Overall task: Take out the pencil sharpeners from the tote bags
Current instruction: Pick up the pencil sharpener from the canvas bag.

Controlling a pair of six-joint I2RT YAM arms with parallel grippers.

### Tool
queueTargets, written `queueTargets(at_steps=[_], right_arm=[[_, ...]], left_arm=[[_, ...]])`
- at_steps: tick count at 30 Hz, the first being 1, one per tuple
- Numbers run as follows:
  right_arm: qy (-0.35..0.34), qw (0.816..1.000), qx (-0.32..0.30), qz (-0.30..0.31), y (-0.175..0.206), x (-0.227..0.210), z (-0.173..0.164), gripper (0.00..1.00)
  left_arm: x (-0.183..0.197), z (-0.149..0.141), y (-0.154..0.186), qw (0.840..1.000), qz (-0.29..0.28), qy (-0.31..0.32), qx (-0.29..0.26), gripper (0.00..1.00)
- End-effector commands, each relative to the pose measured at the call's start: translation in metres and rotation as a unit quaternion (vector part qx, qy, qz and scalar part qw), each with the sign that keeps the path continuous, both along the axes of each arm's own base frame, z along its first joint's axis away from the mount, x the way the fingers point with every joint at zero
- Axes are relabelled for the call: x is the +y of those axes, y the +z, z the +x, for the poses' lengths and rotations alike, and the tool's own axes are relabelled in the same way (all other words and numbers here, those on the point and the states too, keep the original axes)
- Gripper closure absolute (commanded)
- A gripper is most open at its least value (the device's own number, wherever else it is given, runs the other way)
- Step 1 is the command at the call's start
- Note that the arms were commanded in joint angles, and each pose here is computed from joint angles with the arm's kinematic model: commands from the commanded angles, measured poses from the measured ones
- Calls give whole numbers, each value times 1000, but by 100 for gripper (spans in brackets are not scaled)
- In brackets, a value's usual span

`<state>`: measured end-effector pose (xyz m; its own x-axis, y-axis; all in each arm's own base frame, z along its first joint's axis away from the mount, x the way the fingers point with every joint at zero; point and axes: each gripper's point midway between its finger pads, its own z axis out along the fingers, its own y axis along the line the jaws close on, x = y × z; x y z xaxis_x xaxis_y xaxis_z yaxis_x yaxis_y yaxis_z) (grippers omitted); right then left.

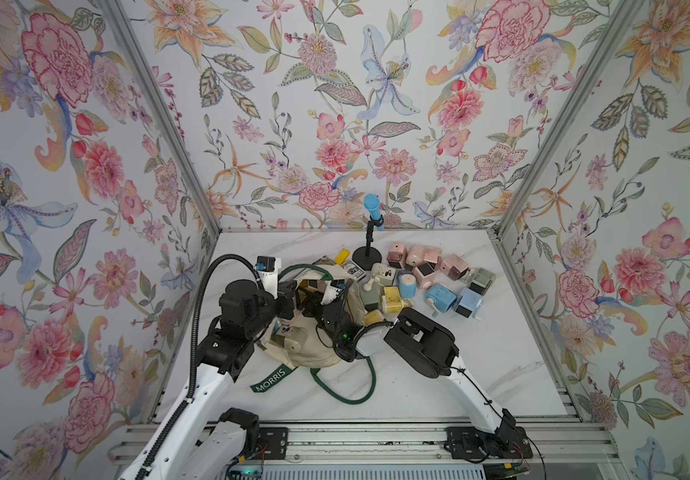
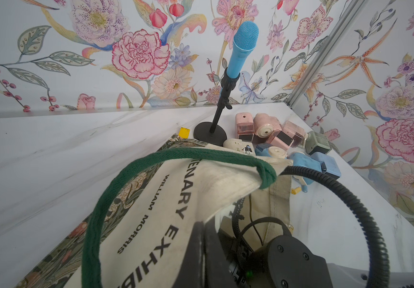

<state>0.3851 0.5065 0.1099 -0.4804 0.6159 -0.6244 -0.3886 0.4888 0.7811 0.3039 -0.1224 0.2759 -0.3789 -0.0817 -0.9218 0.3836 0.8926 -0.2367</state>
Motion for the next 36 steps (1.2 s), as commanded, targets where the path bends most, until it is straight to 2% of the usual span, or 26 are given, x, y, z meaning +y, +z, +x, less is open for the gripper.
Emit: queueTargets(at_steps=[1,3,5,7,10,17,21,27,36], right_arm=[[-22,999,-25,32,14,-15,21,21],[-20,998,-43,35,21,-16,21,14],[-18,998,-50,43,25,-15,20,12],[-12,998,-49,47,26,-14,22,16],[-15,997,-48,52,25,-17,26,27],[3,997,-52,55,30,-16,30,37],[12,997,-57,57,33,-16,27,46],[32,996,-61,57,36,-20,14,53],[76,993,-64,56,38,-29,-17,54]], left_arm=[[-2,-1,10,1000,-9,-3,-19,100],[-2,-1,9,1000,-9,-3,-17,100],[-2,-1,9,1000,-9,-3,-17,100],[-2,-1,9,1000,-8,-3,-17,100],[-3,-2,9,1000,-9,-5,-18,100],[-2,-2,9,1000,-9,-5,-19,100],[-2,-2,10,1000,-8,-3,-20,100],[-1,-2,9,1000,-8,-2,-19,100],[0,-2,10,1000,-7,0,-20,100]])
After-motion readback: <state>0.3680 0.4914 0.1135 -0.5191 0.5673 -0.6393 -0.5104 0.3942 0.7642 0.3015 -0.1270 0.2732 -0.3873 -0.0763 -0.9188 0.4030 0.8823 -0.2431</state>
